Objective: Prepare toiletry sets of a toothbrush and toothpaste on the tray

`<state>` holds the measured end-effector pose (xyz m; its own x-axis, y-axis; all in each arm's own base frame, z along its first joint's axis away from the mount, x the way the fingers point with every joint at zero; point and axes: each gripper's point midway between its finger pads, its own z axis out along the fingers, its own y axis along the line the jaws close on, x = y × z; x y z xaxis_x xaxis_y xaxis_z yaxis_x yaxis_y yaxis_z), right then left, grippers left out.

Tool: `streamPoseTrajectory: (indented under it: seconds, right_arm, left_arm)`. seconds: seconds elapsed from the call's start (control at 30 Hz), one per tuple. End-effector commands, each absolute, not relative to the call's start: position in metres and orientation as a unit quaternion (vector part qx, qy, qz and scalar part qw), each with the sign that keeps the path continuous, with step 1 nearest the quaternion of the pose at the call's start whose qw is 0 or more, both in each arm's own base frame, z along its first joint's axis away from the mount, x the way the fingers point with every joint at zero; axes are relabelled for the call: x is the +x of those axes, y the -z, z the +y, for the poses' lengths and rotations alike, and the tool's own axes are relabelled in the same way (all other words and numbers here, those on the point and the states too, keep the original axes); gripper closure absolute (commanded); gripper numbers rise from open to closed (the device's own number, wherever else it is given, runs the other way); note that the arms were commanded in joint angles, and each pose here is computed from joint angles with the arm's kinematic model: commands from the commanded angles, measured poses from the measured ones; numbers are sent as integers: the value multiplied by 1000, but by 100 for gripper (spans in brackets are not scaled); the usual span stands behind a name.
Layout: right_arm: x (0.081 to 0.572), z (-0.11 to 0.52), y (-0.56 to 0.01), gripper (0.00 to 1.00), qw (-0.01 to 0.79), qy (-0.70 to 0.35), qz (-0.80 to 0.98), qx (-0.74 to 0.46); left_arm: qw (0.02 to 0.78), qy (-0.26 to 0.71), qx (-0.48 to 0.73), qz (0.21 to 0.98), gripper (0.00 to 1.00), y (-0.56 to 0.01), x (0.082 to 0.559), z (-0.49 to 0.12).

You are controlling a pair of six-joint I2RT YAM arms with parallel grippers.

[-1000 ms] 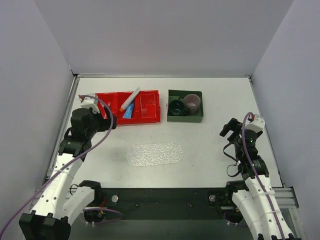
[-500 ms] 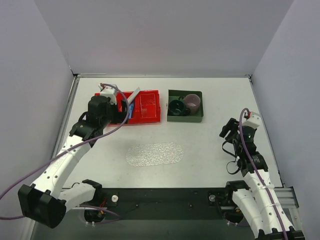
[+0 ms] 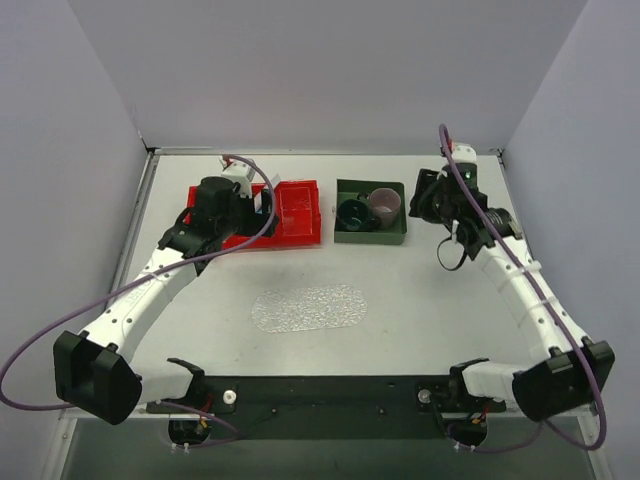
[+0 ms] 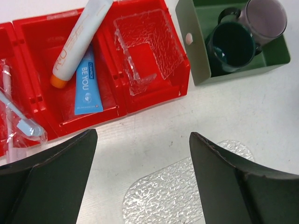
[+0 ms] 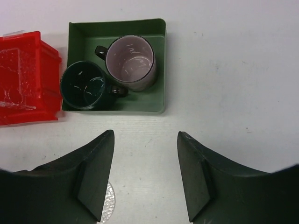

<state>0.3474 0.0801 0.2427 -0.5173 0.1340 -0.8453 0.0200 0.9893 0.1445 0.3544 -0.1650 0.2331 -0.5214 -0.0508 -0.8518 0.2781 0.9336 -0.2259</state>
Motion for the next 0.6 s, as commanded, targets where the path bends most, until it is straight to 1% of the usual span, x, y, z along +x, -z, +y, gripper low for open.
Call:
streamPoseTrajectory:
  seconds: [0.0,0.03,0.07,0.13,0.17,0.2,0.33,0.43,0.57]
  right_arm:
    - [364,83,-224,50,416,-31,908,34]
    - [373,87,-211,50,391,-28,919,29]
    - [383,90,-221,51,398,-34,916,29]
    - [398,96,-208,53,379,-42,924,31]
    - [407,96,-212,53,383,-46,922,38]
    - [410,105,-208,54,372,-70,925,32]
    - [434,103,-179,59,337,-80,936,65]
    - [445,102,-161,62,321,-71,942,73]
    - [453,102,-142,63,304,-63,947,79]
  left_arm:
    - [502,171,97,842,9,-240,348,-172]
    - [502,171,99,842,9,-241,348,-174]
    - [502,172,98,842,9,-242,348,-174]
    - [498,173,99,844,9,-240,347,-175]
    - [498,174,100,843,9,-241,346,-175]
    - [498,173,102,844,9,-241,345,-175]
    - [514,171,114,833,9,-251,342,-172]
    - [522,167,120,828,9,-254,340,-170]
    - [518,174,123,828,9,-252,340,-173]
